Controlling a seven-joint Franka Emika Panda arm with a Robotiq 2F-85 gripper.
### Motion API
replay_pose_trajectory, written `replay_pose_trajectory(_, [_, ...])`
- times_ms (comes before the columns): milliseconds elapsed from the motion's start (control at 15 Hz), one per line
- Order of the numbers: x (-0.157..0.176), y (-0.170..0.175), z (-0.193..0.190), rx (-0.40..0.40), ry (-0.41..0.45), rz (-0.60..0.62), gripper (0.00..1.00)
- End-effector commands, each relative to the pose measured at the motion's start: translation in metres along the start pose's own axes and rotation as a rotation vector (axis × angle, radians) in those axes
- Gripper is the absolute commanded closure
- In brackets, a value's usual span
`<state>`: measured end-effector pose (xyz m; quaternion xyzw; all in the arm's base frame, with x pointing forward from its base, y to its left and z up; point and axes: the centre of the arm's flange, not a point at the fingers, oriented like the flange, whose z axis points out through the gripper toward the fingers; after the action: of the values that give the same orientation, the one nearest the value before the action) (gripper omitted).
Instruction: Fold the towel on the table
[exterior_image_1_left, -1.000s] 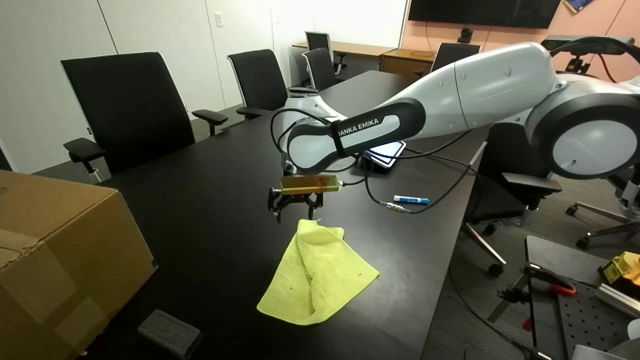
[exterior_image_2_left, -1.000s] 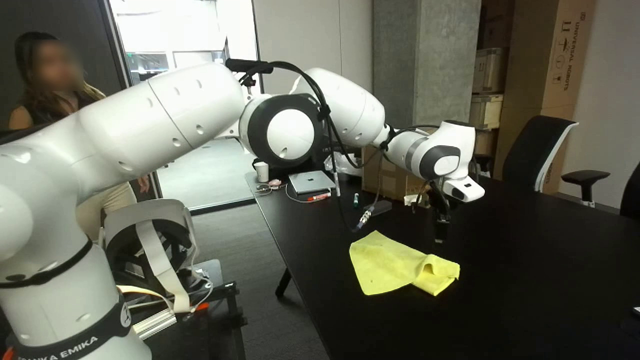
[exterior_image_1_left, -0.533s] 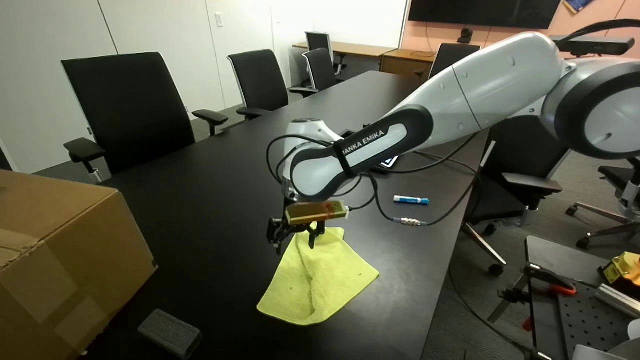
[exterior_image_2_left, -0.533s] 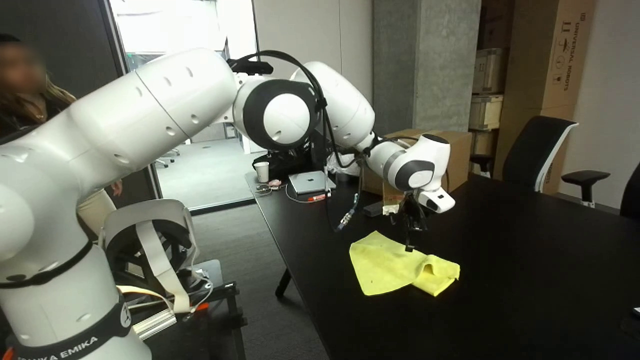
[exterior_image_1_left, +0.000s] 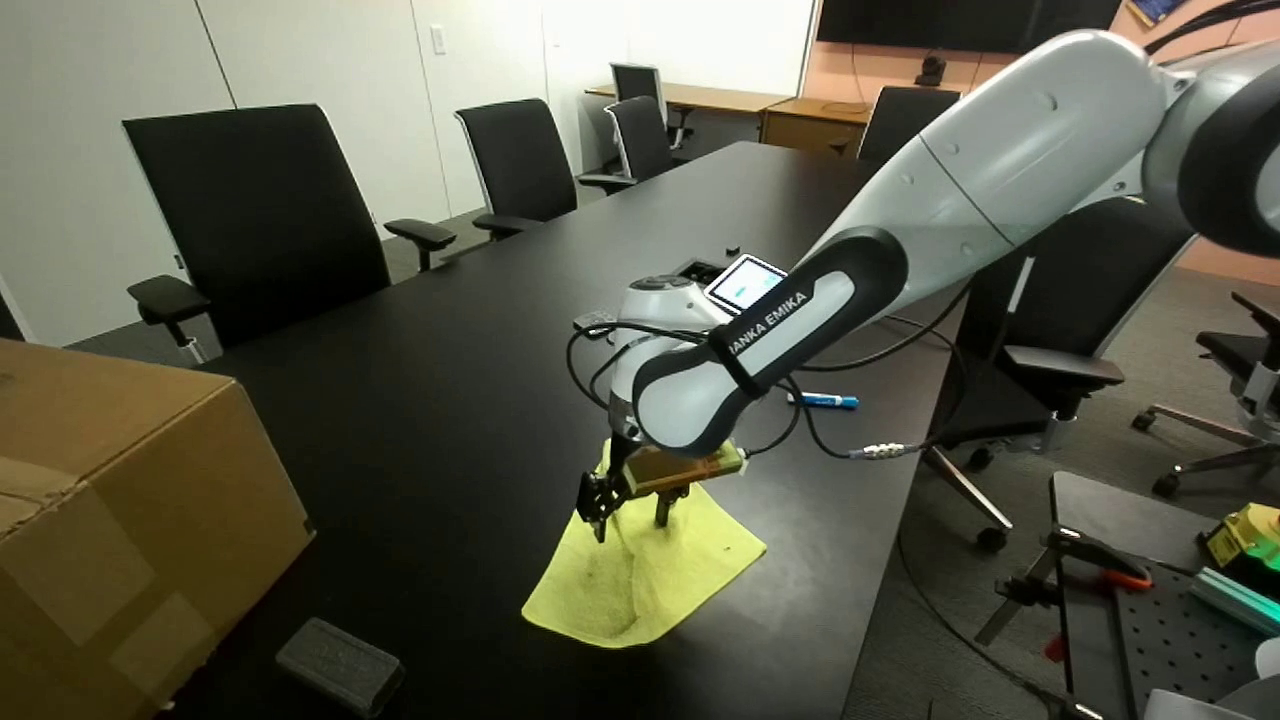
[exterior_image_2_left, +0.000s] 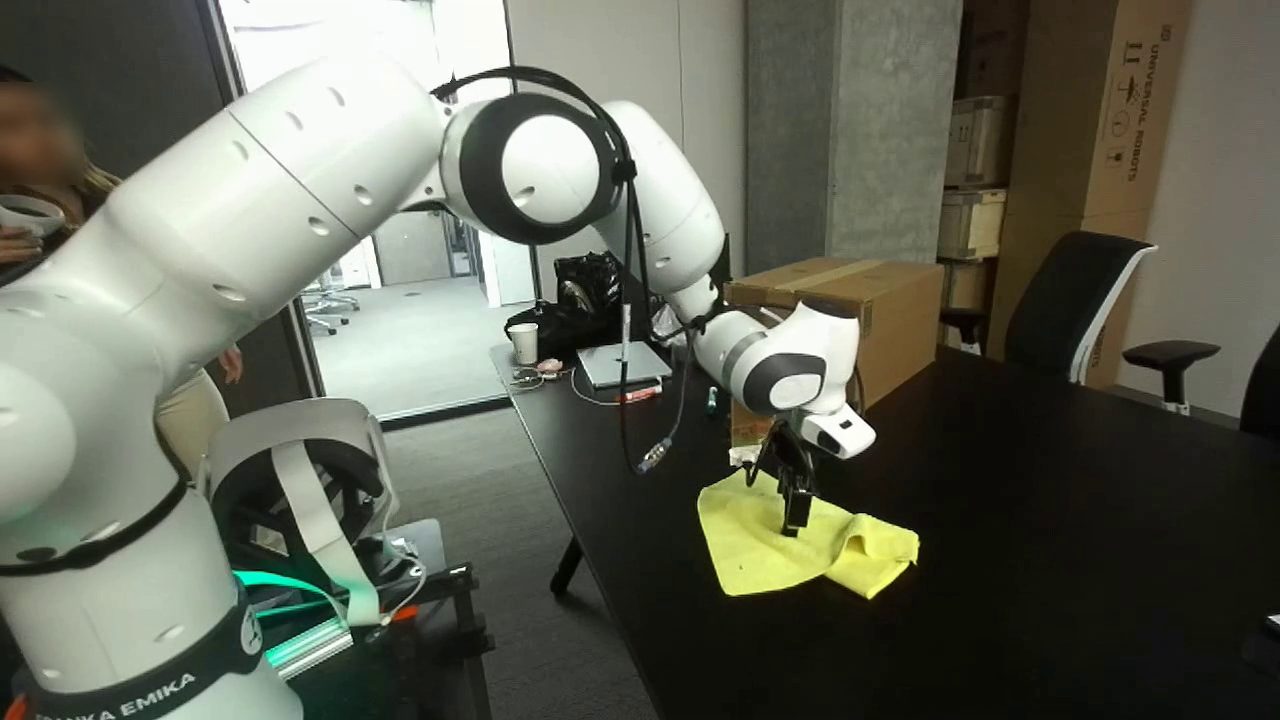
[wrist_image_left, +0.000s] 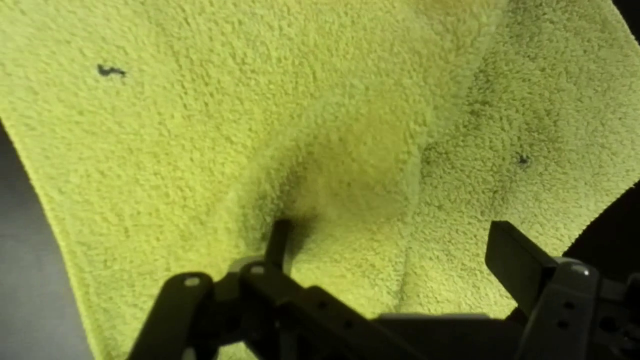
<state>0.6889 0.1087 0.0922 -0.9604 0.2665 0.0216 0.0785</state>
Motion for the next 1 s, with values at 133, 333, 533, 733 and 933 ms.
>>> replay_pose_trajectory(133, [-0.063,0.035,-0.072,0.024,0.139,-0.073,0.00])
replay_pose_trajectory(333, [-0.089,0.037,-0.099,0.049,0.148,-0.133,0.00])
replay_pose_trajectory(533, [-0.123,0.046,-0.114,0.049,0.110,-0.199,0.00])
replay_pose_trajectory(733, [-0.143,0.052,-0.106,0.038,0.067,-0.251,0.00])
replay_pose_trajectory(933, [-0.146,0.058,-0.090,0.019,0.037,-0.281,0.00])
